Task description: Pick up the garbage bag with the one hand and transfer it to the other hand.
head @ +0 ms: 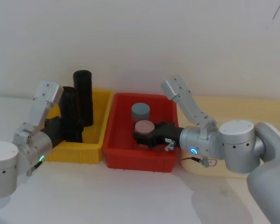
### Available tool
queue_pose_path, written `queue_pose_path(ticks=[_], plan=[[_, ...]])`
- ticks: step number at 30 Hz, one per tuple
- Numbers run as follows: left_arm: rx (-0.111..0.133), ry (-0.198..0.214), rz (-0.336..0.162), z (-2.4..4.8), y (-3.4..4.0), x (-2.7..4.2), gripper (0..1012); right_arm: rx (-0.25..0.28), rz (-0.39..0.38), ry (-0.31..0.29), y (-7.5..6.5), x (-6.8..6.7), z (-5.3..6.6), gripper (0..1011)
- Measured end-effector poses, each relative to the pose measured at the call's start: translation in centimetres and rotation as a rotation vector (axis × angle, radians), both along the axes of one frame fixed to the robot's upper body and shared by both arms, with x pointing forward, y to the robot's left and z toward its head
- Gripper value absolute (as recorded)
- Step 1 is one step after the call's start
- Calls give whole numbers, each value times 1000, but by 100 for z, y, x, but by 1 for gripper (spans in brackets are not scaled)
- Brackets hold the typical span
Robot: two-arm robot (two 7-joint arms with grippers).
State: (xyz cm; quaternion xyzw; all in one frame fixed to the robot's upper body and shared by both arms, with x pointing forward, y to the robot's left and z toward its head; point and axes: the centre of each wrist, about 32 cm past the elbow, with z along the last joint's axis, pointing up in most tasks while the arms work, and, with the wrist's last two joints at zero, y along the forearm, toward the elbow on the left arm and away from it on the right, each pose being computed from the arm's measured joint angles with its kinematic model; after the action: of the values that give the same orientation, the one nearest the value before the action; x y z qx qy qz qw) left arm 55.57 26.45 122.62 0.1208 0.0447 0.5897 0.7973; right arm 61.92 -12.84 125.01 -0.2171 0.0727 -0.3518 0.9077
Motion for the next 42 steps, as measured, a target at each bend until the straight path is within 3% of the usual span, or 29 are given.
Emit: queue_pose_path(ticks=[3, 17, 22, 34, 42], plan=[[0, 0, 0, 0, 0, 0, 464, -1, 0, 1, -1, 3, -4, 653], [0, 0, 0, 0, 0, 0, 464, 1, 1, 0, -4, 1, -6, 650], [0, 0, 0, 0, 0, 0, 464, 18, -8, -27, -15, -49, 23, 650], [0, 0, 0, 0, 0, 0, 464, 85, -59, -154, -102, -240, 191, 650], [0, 0, 0, 0, 0, 0, 464, 112, -143, -284, -223, -427, 340, 650]])
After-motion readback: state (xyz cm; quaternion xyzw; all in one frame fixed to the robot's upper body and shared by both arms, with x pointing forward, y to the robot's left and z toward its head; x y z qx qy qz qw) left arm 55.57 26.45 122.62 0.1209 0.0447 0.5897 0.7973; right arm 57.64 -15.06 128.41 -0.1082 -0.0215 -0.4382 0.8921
